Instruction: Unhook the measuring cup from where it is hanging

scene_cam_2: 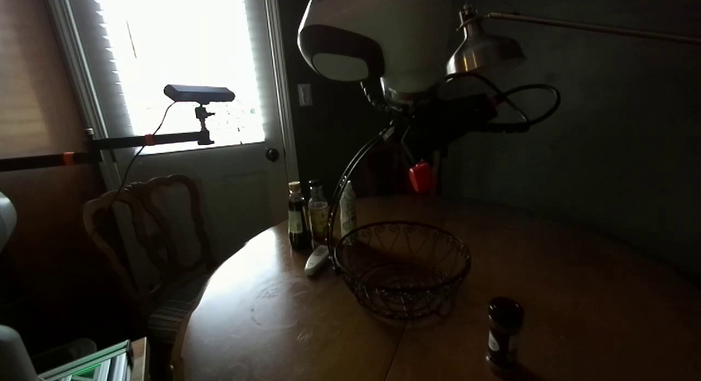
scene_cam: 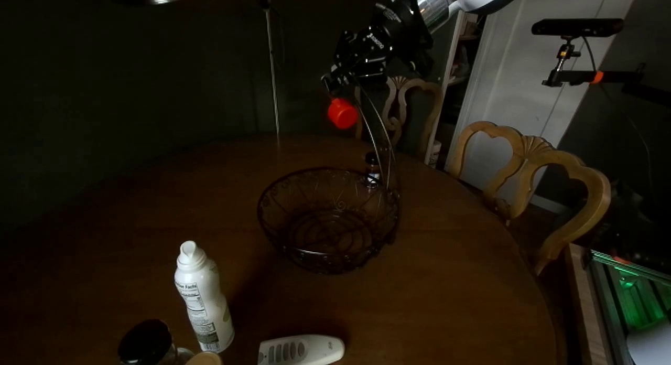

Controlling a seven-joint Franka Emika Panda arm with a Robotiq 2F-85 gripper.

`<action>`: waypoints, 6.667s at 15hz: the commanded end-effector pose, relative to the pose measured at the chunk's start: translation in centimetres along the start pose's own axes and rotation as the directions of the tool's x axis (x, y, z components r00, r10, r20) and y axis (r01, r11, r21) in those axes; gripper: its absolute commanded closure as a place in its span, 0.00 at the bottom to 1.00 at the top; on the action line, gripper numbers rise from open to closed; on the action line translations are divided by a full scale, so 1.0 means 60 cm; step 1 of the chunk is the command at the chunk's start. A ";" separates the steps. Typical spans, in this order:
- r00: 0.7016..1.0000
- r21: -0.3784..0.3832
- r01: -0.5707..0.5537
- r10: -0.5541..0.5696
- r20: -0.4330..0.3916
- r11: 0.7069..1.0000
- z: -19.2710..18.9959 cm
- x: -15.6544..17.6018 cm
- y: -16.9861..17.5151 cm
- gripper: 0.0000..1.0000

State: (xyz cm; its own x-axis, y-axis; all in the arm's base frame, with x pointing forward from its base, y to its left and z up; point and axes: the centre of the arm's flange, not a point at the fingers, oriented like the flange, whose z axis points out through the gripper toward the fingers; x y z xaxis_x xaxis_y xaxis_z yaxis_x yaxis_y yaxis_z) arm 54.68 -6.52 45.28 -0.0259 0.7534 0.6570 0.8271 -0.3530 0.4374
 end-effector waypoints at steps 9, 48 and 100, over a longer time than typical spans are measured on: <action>0.995 -0.122 -0.035 0.046 0.094 0.992 0.001 0.019 -0.008 0.99; 0.738 -0.779 0.091 0.484 0.471 0.620 -0.038 -0.194 0.078 0.99; 0.462 -0.875 0.010 0.774 0.432 0.483 0.187 -0.495 -0.010 0.54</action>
State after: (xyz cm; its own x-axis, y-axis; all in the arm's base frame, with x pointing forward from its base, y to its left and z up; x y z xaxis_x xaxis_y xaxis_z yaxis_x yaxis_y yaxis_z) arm 60.66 -22.44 19.04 0.8675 0.3202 0.3807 -0.0871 -0.6558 0.7499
